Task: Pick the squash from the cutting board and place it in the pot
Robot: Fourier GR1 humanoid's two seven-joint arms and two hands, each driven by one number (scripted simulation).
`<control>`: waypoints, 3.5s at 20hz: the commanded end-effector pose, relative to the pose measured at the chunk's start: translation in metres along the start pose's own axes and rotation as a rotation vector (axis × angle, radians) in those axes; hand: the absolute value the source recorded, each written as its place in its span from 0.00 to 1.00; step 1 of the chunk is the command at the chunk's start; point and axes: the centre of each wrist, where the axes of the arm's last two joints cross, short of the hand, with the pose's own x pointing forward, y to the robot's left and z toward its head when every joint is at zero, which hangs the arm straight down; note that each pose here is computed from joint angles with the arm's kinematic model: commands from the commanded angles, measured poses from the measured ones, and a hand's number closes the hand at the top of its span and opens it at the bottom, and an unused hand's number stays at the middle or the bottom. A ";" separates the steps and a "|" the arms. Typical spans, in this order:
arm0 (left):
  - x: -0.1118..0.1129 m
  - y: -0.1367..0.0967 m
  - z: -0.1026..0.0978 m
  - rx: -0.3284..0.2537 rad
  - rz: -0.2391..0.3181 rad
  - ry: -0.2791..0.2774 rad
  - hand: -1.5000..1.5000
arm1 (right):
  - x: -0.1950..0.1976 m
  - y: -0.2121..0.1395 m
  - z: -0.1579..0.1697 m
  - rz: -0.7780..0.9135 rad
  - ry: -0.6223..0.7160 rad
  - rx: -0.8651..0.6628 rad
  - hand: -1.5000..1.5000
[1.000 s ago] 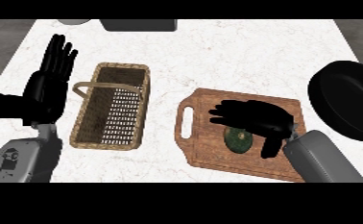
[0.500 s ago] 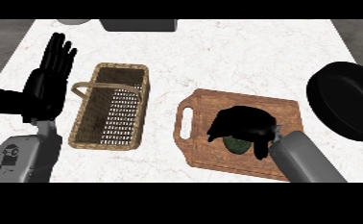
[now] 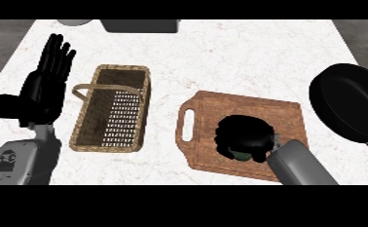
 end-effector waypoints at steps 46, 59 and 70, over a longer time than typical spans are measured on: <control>-0.003 0.005 -0.013 0.015 0.000 0.011 0.50 | -0.082 -0.200 0.106 0.341 2.634 -1.056 1.00; -0.001 -0.012 0.003 -0.010 0.002 0.000 0.50 | -0.058 -0.145 0.193 0.269 2.648 -1.034 1.00; -0.005 0.004 -0.003 0.001 -0.021 0.008 0.50 | -0.059 -0.073 0.220 -0.280 2.565 -1.187 0.00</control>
